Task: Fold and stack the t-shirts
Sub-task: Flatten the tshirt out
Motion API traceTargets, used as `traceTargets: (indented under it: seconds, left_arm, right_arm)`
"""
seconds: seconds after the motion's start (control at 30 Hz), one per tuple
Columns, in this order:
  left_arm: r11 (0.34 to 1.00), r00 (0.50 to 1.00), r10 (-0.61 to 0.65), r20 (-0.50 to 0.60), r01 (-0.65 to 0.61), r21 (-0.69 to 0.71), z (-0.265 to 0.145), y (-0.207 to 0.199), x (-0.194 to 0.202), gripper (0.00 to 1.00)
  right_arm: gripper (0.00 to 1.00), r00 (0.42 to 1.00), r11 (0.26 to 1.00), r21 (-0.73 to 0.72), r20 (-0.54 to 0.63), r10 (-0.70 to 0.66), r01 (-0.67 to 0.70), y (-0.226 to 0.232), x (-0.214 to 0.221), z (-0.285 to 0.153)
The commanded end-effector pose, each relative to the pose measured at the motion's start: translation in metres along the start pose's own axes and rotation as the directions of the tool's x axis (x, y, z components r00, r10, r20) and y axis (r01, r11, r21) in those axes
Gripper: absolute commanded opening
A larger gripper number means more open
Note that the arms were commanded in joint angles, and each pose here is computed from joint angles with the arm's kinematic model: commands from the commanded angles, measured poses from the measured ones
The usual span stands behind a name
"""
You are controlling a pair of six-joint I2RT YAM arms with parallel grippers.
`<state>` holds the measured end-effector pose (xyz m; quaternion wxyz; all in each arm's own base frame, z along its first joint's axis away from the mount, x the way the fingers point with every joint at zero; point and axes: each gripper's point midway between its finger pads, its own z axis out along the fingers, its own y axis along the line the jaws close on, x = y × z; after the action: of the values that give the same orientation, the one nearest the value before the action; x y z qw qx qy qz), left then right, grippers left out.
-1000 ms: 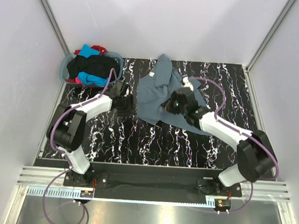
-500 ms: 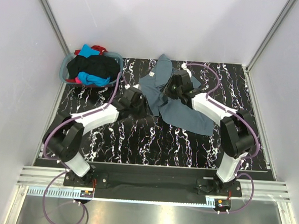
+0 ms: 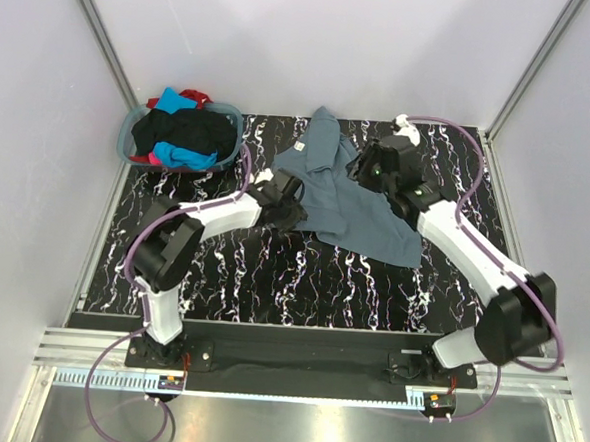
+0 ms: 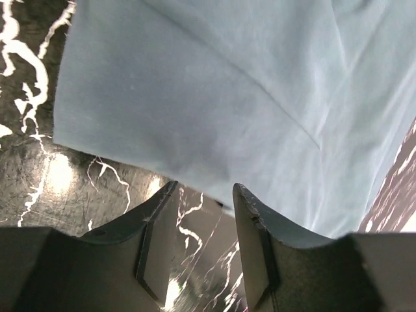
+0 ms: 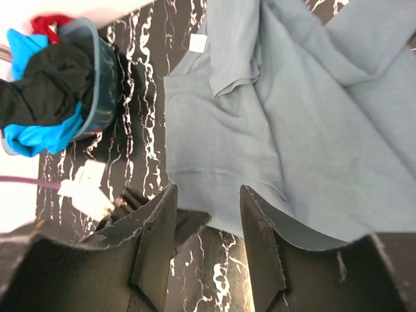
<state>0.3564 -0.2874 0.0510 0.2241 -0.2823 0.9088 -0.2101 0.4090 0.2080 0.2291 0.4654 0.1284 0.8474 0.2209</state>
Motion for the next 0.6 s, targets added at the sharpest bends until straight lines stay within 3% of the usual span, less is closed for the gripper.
traceTargets:
  seconds: [0.0, 0.2, 0.27, 0.33, 0.4, 0.5, 0.57]
  left_arm:
    - [0.995, 0.993, -0.098, 0.067, 0.099, -0.017, 0.003, -0.014, -0.01, 0.44]
    - [0.989, 0.992, -0.121, 0.036, 0.124, -0.086, 0.023, -0.002, -0.001, 0.42]
    - [0.997, 0.999, -0.044, 0.021, 0.045, -0.056, 0.026, -0.012, -0.004, 0.42]
    - [0.997, 0.999, 0.046, -0.02, -0.047, -0.053, 0.034, -0.012, -0.004, 0.18]
    - [0.998, 0.998, 0.049, -0.031, -0.05, -0.026, 0.027, -0.017, -0.01, 0.0]
    - [0.993, 0.993, 0.11, 0.031, -0.109, -0.035, 0.009, -0.009, -0.019, 0.0]
    - [0.988, 0.982, 0.155, 0.103, -0.155, -0.012, -0.024, -0.011, -0.027, 0.0]
  right_arm:
    - [0.51, 0.999, 0.998, 0.052, 0.034, -0.021, 0.02, -0.02, -0.001, -0.017]
    - [0.52, 0.999, 0.999, 0.042, 0.043, -0.026, 0.024, -0.023, 0.001, -0.031]
    - [0.51, 0.998, 0.999, 0.042, 0.05, -0.027, 0.025, -0.026, 0.001, -0.036]
    - [0.52, 0.998, 0.998, 0.046, 0.05, -0.033, 0.031, -0.029, 0.004, -0.038]
    - [0.52, 0.998, 0.998, 0.05, 0.032, -0.047, 0.045, -0.033, 0.01, -0.037]
    - [0.51, 0.999, 0.999, 0.03, -0.036, -0.039, 0.04, -0.038, 0.033, -0.037]
    - [0.51, 0.997, 1.0, 0.015, -0.075, -0.026, 0.027, -0.042, 0.048, -0.042]
